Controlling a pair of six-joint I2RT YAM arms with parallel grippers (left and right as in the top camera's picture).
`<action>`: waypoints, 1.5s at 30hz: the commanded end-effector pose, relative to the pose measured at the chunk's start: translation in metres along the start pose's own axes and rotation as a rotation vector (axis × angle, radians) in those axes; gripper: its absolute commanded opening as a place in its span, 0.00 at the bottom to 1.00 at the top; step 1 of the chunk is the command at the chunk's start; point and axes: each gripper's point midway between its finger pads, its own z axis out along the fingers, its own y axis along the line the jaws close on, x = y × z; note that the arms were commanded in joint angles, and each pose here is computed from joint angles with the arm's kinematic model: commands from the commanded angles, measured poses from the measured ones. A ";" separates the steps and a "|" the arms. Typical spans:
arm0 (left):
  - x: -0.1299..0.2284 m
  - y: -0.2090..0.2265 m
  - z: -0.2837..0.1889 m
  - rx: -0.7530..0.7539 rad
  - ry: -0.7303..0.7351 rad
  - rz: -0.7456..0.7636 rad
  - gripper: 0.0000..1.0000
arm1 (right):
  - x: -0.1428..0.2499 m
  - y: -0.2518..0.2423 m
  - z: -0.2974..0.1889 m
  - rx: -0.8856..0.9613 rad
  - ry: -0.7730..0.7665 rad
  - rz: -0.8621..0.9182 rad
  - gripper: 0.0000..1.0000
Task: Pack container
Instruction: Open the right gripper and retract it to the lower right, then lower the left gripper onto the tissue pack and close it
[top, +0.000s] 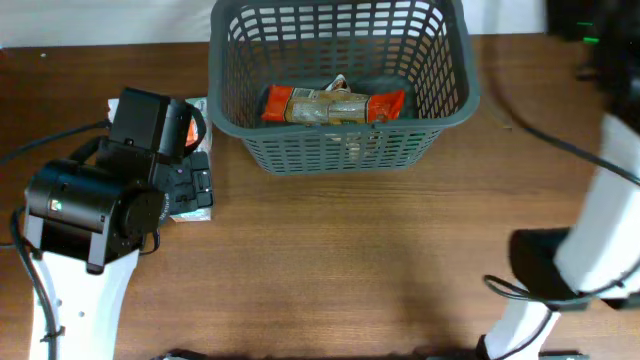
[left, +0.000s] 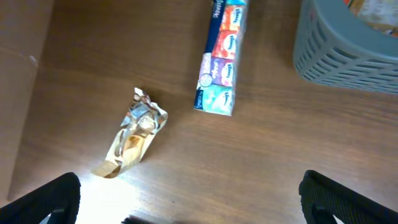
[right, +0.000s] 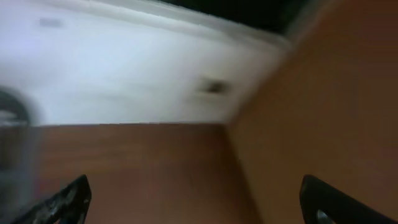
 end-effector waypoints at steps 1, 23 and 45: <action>0.001 -0.002 0.002 0.014 0.011 -0.017 0.99 | 0.031 -0.083 -0.017 0.174 0.052 0.266 0.99; -0.024 -0.008 0.011 0.411 -0.009 0.043 0.99 | 0.168 -0.108 0.062 0.065 0.558 0.392 0.99; -0.057 0.008 0.229 0.218 0.319 -0.059 0.99 | 0.170 -0.106 0.063 0.062 0.569 0.391 0.99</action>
